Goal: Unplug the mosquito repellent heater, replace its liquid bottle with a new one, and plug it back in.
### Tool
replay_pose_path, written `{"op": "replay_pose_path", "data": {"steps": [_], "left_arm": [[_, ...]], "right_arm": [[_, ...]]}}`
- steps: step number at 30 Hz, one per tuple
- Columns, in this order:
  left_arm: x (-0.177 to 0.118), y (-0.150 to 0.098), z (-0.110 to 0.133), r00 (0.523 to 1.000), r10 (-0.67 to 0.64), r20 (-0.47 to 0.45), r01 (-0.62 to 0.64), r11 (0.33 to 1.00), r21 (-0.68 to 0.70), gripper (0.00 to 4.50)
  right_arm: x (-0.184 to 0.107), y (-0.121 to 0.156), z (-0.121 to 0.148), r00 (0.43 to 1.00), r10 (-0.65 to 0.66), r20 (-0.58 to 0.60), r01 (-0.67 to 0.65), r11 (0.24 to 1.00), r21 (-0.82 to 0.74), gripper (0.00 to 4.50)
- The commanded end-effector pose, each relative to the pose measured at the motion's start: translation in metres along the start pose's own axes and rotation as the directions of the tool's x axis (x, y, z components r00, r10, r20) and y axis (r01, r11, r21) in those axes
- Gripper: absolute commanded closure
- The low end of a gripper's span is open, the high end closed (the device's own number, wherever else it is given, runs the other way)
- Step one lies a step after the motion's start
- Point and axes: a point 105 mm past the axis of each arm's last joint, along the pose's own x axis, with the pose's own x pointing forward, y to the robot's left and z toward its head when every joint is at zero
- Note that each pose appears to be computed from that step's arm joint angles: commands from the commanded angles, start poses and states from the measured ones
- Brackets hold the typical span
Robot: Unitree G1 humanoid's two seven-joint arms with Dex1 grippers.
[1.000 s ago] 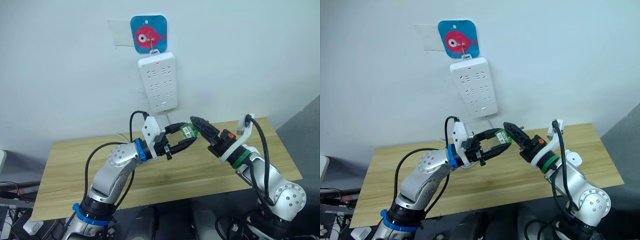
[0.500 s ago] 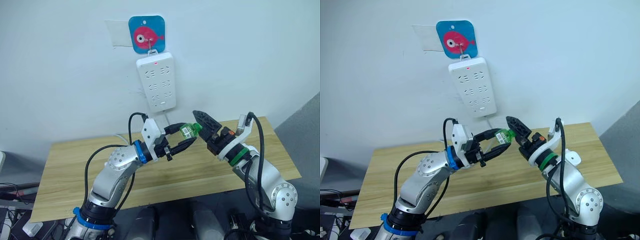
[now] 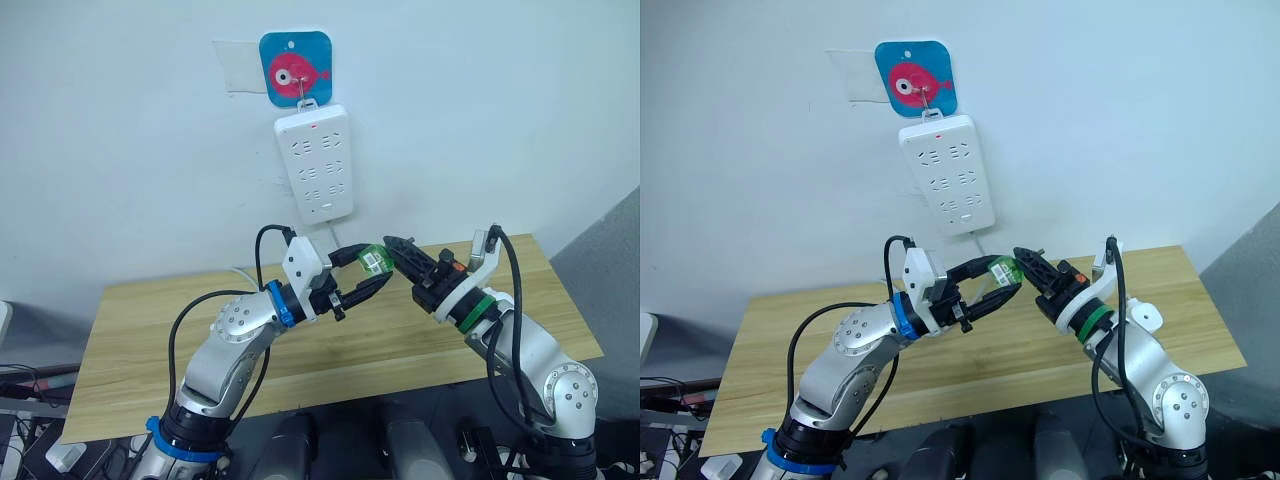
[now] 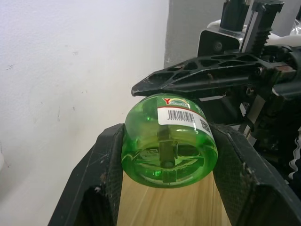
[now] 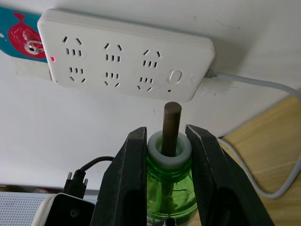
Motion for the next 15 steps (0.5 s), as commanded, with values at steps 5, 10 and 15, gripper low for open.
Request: {"op": "replay_pose_path", "data": {"steps": [5,10,15], "left_arm": [[-0.003,-0.003,0.006,0.999,-0.03,-0.014,0.03,0.999,0.019,0.97],[-0.018,0.002,-0.004,0.989,-0.067,-0.134,0.075,0.996,0.055,0.0],[-0.023,-0.005,-0.019,0.971,-0.094,-0.218,0.106,0.993,0.044,0.0]], "right_arm": [[0.0,0.006,-0.001,0.999,0.049,-0.021,-0.049,0.999,-0.024,3.65],[0.005,-0.045,0.023,0.988,-0.145,0.042,0.151,0.945,-0.291,3.65],[0.013,-0.104,0.05,0.936,-0.291,0.197,0.339,0.603,-0.722,3.65]]}}
